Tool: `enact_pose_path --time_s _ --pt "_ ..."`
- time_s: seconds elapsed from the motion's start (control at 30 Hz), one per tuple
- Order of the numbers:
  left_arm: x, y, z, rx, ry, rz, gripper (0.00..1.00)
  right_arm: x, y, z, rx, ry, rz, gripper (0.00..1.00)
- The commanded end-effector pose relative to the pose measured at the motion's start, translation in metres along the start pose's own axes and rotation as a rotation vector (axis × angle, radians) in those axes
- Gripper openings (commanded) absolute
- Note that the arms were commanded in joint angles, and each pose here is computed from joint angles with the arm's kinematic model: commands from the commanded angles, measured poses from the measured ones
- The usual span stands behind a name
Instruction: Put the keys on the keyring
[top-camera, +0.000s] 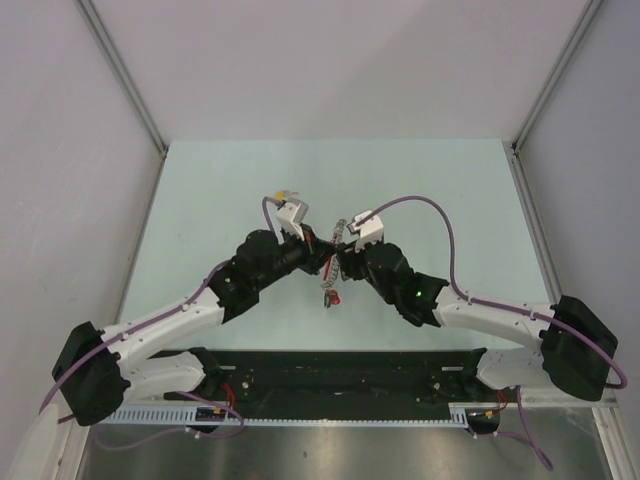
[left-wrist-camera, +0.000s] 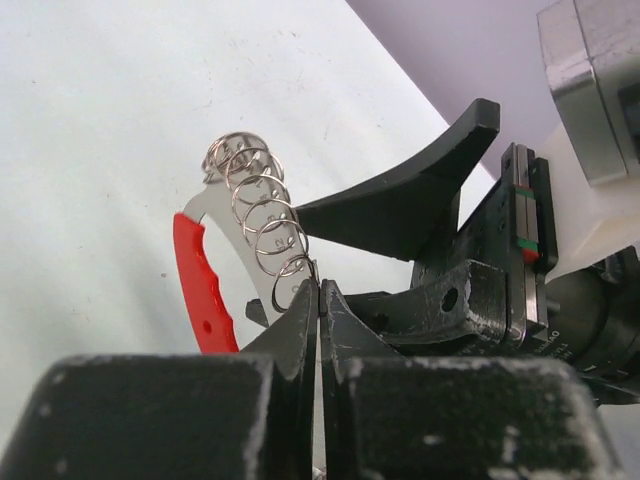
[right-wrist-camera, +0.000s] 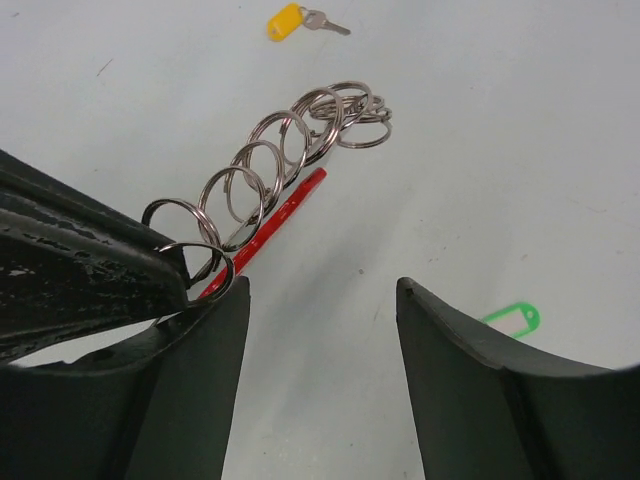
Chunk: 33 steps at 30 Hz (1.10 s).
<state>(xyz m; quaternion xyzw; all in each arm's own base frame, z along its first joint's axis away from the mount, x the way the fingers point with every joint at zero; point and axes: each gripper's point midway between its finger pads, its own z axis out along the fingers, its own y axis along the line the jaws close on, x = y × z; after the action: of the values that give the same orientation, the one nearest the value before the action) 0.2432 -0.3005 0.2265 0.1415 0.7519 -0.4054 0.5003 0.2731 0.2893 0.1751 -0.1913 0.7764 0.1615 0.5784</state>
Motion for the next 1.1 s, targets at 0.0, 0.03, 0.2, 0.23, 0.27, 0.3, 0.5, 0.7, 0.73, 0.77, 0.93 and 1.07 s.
enact_pose_path --time_s 0.0,0.03,0.2,0.23,0.27,0.3,0.5,0.7,0.73,0.77,0.93,1.07 --pt "-0.031 -0.011 -0.005 0.044 -0.11 0.023 0.0 -0.023 -0.01 -0.001 -0.01 -0.023 0.053 0.65" --pt "-0.026 -0.008 -0.006 0.056 -0.095 0.026 0.0 -0.021 -0.016 -0.001 -0.011 -0.009 0.056 0.66" --pt "-0.024 0.016 -0.014 0.081 -0.087 0.069 0.0 -0.017 -0.045 -0.009 -0.052 0.035 0.093 0.66" --pt "-0.019 0.02 -0.014 0.092 -0.075 0.074 0.0 -0.015 -0.054 -0.009 -0.056 0.048 0.117 0.66" --pt "-0.021 0.019 -0.016 0.134 -0.072 0.085 0.0 -0.014 -0.058 -0.01 -0.062 0.055 0.123 0.66" --pt "-0.02 0.02 -0.017 0.149 -0.069 0.096 0.0 -0.01 -0.061 -0.012 -0.07 0.069 0.122 0.66" --pt "-0.016 0.01 -0.028 0.342 -0.037 0.206 0.0 0.011 -0.073 -0.017 -0.134 0.142 0.171 0.65" --pt "-0.013 -0.001 -0.033 0.463 0.017 0.344 0.0 0.022 -0.074 -0.019 -0.192 0.169 0.172 0.63" --pt "-0.012 -0.002 -0.033 0.473 0.025 0.351 0.0 0.022 -0.075 -0.019 -0.193 0.169 0.177 0.63" --pt "-0.011 -0.002 -0.034 0.479 0.026 0.359 0.0 0.024 -0.076 -0.018 -0.192 0.175 0.184 0.63" --pt "-0.014 0.003 -0.034 0.457 0.039 0.433 0.0 0.038 -0.089 -0.015 -0.122 0.222 0.234 0.6" --pt "-0.014 0.011 -0.035 0.412 0.053 0.494 0.0 0.069 -0.098 -0.011 -0.065 0.331 0.289 0.57"
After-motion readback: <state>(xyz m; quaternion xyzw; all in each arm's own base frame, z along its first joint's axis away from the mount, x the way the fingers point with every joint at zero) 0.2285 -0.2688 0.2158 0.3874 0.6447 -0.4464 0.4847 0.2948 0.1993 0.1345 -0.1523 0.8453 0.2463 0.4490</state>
